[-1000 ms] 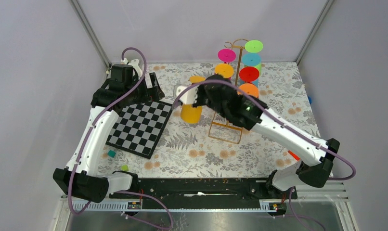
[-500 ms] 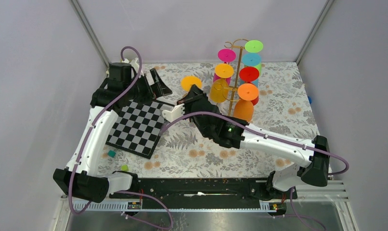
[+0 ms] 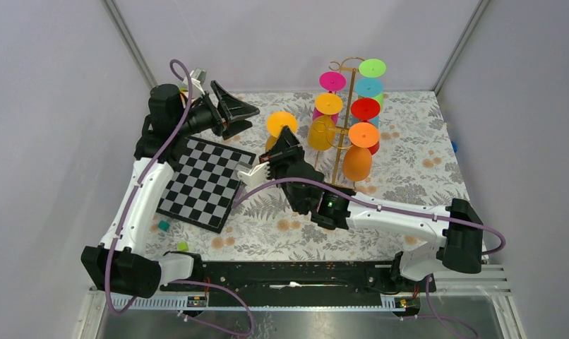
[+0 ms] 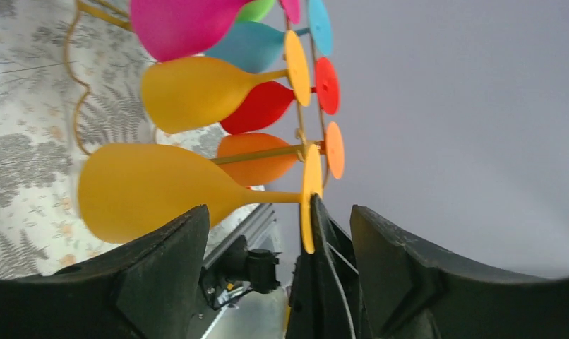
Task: Place the wine glass upside down on the wine glass rack
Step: Turn the wine glass upside down at the wine rack.
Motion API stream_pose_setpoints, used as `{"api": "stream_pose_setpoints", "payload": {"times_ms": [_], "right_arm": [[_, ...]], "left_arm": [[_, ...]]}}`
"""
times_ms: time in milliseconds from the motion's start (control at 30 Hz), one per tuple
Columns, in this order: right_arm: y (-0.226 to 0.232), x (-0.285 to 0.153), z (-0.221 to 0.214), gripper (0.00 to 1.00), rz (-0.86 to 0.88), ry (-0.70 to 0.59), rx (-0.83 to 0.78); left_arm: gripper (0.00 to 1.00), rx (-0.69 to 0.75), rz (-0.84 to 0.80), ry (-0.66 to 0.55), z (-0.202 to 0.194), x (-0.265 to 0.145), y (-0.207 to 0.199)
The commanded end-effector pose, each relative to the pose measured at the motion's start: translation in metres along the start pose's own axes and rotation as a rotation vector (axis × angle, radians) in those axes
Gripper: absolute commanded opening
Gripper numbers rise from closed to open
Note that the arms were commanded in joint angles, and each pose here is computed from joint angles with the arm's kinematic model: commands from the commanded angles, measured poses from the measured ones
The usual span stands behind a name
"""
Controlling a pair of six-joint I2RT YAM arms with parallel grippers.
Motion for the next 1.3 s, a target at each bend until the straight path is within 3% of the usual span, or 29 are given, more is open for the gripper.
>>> {"api": "stream_pose_setpoints", "payload": {"times_ms": [0,433,1067,1267], "right_arm": [[-0.032,-0.012,-0.019,0.00,-0.087,0.058,0.057],[-0.030,-0.013,-0.020,0.00,-0.069,0.052,0.051],[-0.027,-0.013,-0.020,0.00,-0.041,0.050,0.030],[-0.024,-0.013,-0.020,0.01,-0.030,0.047,0.023]], "left_arm": [[0.73,0.042,-0.155,0.106,-0.018,-0.004,-0.037],[0.51,0.007,-0.127,0.240,-0.035,0.020,-0.029],[0.00,0.014,-0.124,0.355,-0.046,0.038,-0.034],[0.00,0.022,-0.116,0.351,-0.045,0.038,-0.031]]}}
Point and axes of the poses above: each gripper's point midway between its finger pads, its own x axis out along the fingers, its own y axis along the line the jaws close on, z = x × y, the point moved 2 cm from there along -x, back along the fingers, and after that the axes turned 15 degrees about -x, right-handed, at the moved point
